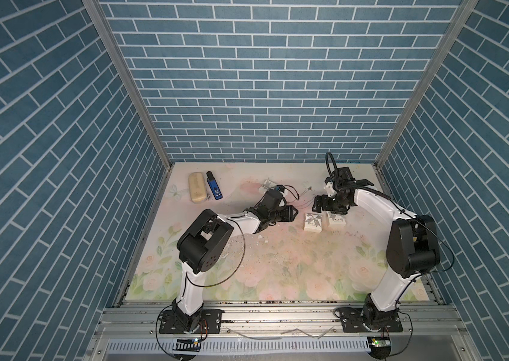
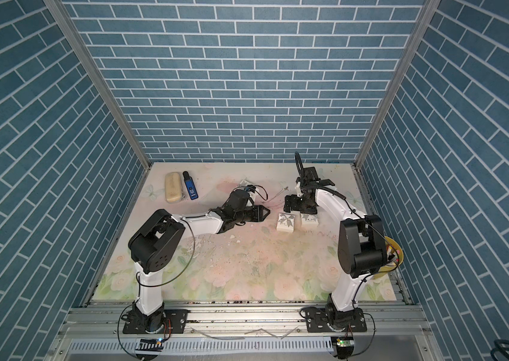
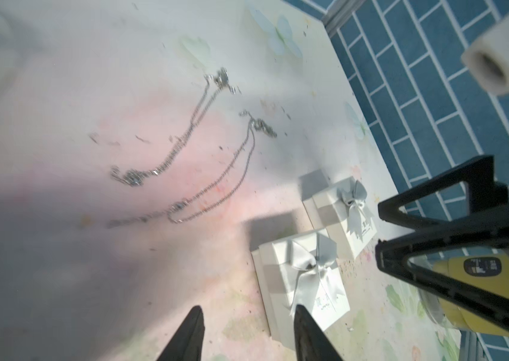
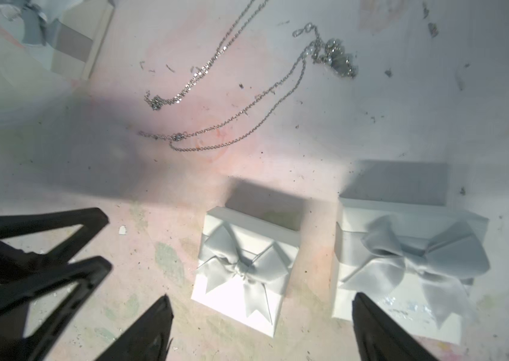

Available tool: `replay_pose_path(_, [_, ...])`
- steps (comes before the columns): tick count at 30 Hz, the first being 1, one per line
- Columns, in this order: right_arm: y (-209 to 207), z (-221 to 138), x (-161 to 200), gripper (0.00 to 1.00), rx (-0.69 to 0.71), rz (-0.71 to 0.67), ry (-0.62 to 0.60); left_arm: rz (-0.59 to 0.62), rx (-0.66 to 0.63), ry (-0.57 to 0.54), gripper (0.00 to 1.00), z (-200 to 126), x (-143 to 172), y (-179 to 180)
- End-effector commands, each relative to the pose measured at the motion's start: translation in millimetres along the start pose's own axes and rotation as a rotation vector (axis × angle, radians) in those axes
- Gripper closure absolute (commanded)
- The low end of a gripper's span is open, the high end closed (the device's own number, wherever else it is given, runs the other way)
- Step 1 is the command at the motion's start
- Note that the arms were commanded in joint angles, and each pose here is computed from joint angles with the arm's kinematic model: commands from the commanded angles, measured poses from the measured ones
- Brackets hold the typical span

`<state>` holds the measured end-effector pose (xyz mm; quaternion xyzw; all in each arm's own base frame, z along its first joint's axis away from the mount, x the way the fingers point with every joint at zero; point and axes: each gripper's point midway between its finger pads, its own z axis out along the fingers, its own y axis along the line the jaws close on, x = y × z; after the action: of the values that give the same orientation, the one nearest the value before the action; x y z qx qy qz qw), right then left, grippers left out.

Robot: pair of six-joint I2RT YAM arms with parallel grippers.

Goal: Take the necklace out of the lift-off lid jewelry box
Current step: Move the jewelry box to the center of the board.

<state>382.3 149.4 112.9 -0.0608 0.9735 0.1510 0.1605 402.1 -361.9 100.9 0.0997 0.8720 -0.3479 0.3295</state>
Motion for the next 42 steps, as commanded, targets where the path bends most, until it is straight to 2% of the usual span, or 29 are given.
replay_pose_path(1, [5.1, -14.9, -4.4, 0.13, -0.011, 0.009, -0.037, 0.092, -0.143, 0.027, 0.49, -30.2, -10.0, 32.8])
replay_pose_path(4, [9.5, -16.4, -5.8, 0.16, -0.019, 0.016, -0.052, 0.126, -0.259, 0.042, 0.44, -56.6, -23.7, 58.8])
replay_pose_path(9, [20.8, -11.3, -10.0, 0.17, -0.025, 0.001, -0.057, 0.152, -0.417, 0.068, 0.39, -98.1, -44.2, 97.8])
replay_pose_path(14, [30.9, -2.5, -23.4, 0.17, -0.033, -0.016, -0.058, 0.141, -0.441, 0.093, 0.31, -107.9, -55.2, 124.4])
replay_pose_path(17, [39.5, 5.0, -41.7, 0.18, -0.048, -0.026, -0.067, 0.094, -0.415, 0.105, 0.32, -95.8, -63.5, 135.7])
replay_pose_path(23, [59.4, 29.8, -84.7, 0.18, -0.097, -0.004, -0.112, 0.083, -0.309, 0.086, 0.32, -50.8, -90.2, 136.4])
replay_pose_path(28, [79.2, 58.2, -121.7, 0.23, -0.154, -0.019, -0.143, 0.072, -0.229, 0.061, 0.35, -14.4, -110.7, 141.1])
replay_pose_path(29, [77.7, 76.0, -121.5, 0.24, -0.156, -0.014, -0.124, 0.079, -0.219, 0.060, 0.35, -9.1, -113.4, 141.6])
replay_pose_path(35, [93.6, 114.4, -138.3, 0.24, -0.215, -0.031, -0.135, 0.067, -0.188, 0.075, 0.35, 26.2, -127.0, 161.1])
replay_pose_path(42, [114.7, 148.7, -134.9, 0.29, -0.291, -0.054, -0.091, 0.024, -0.124, 0.083, 0.48, 52.1, -127.8, 164.6])
